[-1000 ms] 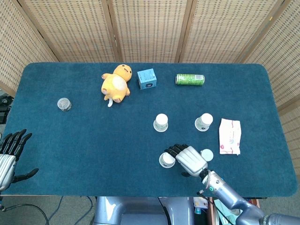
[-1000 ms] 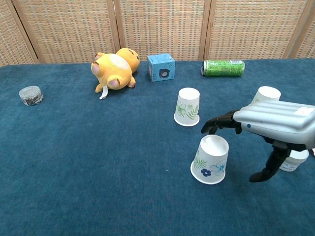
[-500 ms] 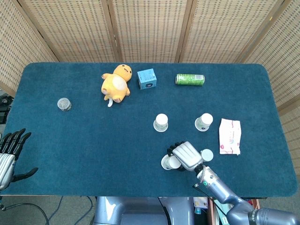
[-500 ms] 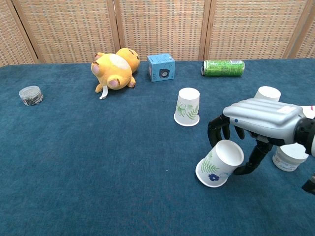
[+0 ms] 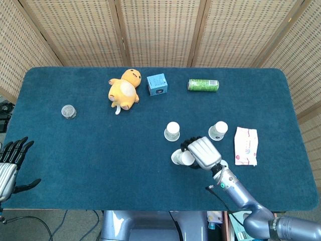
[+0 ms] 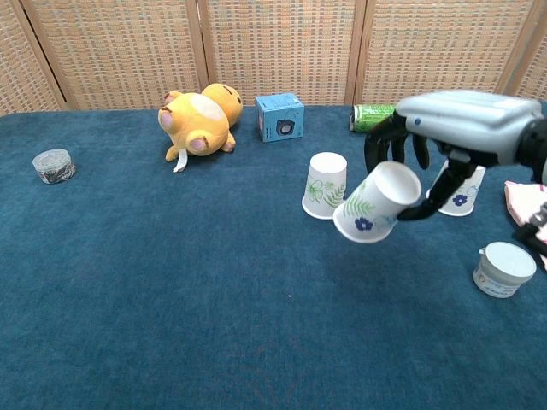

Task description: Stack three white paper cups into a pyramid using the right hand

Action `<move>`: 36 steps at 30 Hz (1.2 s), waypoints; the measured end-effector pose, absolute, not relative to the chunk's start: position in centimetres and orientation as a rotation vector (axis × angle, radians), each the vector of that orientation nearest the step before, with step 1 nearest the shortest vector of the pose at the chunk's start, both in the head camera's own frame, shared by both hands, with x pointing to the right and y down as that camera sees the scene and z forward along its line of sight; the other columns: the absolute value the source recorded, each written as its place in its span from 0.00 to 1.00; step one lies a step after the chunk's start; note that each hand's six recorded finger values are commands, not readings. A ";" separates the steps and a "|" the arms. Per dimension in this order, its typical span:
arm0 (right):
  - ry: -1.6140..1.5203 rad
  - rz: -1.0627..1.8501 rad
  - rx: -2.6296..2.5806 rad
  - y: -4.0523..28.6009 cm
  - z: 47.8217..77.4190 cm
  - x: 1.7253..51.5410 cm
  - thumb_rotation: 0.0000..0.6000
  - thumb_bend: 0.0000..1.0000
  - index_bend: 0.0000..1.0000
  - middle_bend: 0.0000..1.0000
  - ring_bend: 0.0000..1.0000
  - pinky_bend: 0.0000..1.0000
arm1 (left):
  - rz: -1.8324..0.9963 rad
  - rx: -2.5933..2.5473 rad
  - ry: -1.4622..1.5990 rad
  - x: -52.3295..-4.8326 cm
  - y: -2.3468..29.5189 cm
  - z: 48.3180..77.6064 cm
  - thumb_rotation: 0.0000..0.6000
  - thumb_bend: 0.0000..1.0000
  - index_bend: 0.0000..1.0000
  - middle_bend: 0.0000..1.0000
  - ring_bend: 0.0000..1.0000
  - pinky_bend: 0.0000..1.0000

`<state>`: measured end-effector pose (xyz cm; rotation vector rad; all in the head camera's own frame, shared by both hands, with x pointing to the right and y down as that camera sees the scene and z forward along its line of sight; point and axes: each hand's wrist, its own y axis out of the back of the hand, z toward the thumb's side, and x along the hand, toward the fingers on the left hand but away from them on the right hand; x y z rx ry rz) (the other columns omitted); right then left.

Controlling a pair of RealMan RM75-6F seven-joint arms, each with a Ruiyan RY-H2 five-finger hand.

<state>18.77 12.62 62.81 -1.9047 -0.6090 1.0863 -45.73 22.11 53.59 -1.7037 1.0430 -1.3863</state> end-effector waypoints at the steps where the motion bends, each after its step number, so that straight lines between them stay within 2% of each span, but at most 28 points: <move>1: -0.621 1.095 -1.891 11.9 62.6 18.9 1.00 0.34 0.51 0.56 0.46 0.55 | -1.391 -1.702 1.046 -45.8 22.0 53.7 1.00 0.09 0.00 0.00 0.00 0.00; 9: -0.664 1.186 -1.747 5.9 61.5 19.9 1.00 0.34 0.51 0.56 0.46 0.55 | -1.422 -1.699 1.064 -46.4 21.0 54.3 1.00 0.09 0.00 0.00 0.00 0.00; 15: -0.591 1.257 -1.642 3.2 62.3 20.4 1.00 0.34 0.51 0.56 0.46 0.55 | -1.449 -1.699 1.063 -46.6 20.6 54.8 1.00 0.09 0.00 0.00 0.00 0.00; 23: -0.524 1.304 -1.599 2.5 64.4 20.3 1.00 0.35 0.51 0.56 0.46 0.55 | -1.448 -1.703 1.061 -46.5 20.4 55.1 1.00 0.09 0.00 0.00 0.00 0.00; 31: -0.385 1.363 -1.533 2.8 68.2 19.8 1.00 0.35 0.51 0.56 0.46 0.55 | -1.467 -1.704 1.059 -46.8 20.2 55.5 1.00 0.09 0.00 0.00 0.00 0.00; 36: -0.372 1.377 -1.550 3.1 69.2 19.3 1.00 0.35 0.51 0.56 0.46 0.55 | -1.473 -1.705 1.054 -46.7 20.2 55.7 1.00 0.09 0.00 0.00 0.00 0.00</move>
